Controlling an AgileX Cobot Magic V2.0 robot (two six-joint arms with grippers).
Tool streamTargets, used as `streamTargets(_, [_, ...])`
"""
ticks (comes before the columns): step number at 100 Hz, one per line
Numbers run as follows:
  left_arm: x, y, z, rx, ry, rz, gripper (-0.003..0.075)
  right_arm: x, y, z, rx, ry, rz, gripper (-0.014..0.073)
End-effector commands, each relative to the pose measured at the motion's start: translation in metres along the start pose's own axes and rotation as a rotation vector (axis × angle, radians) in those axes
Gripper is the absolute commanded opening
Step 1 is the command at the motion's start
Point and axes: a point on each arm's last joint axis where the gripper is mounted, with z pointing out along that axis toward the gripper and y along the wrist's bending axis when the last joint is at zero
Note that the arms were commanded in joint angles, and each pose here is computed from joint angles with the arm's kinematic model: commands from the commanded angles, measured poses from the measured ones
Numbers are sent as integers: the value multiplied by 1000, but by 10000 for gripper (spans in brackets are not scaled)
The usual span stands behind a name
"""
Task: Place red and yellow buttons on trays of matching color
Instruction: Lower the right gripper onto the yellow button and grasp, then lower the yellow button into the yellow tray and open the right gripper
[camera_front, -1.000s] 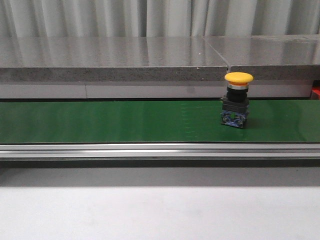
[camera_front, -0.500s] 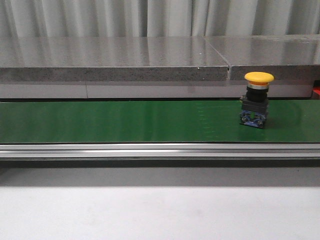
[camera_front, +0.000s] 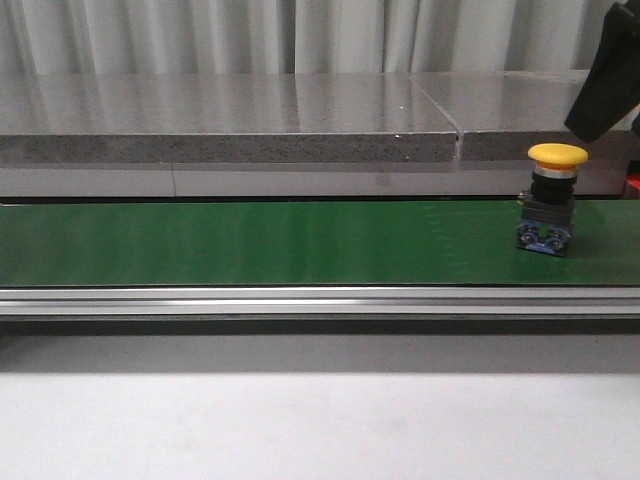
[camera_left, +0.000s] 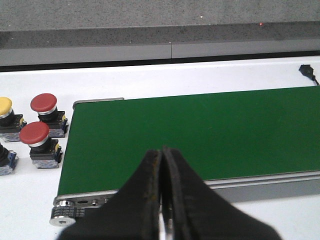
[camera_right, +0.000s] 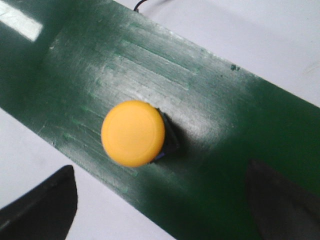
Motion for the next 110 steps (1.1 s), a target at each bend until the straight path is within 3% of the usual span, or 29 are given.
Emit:
streamTargets(1, [-16, -2, -4, 19, -104, -11, -19, -11, -1, -4, 28, -76, -8, 666])
streamTargets(33, [-16, -2, -4, 19, -104, -11, -19, -12, -13, 23, 4, -59, 55, 633])
streamTargets(40, [-16, -2, -4, 19, -104, -11, -19, -12, -13, 24, 1, -55, 56, 541])
streamTargets(57, [-16, -2, -4, 19, -104, -11, -19, -11, -12, 24, -14, -40, 85, 199])
streamTargets(67, [-16, -2, -4, 19, -104, -11, -19, -10, -13, 23, -15, -38, 135, 97])
streamTargets(89, [-16, -2, -4, 19, -104, -11, -19, -9, -16, 12, 11, -61, 187, 90])
streamTargets(110, [-16, -2, -4, 19, -104, -11, -19, -2, -36, -26, 138, -151, 279, 90])
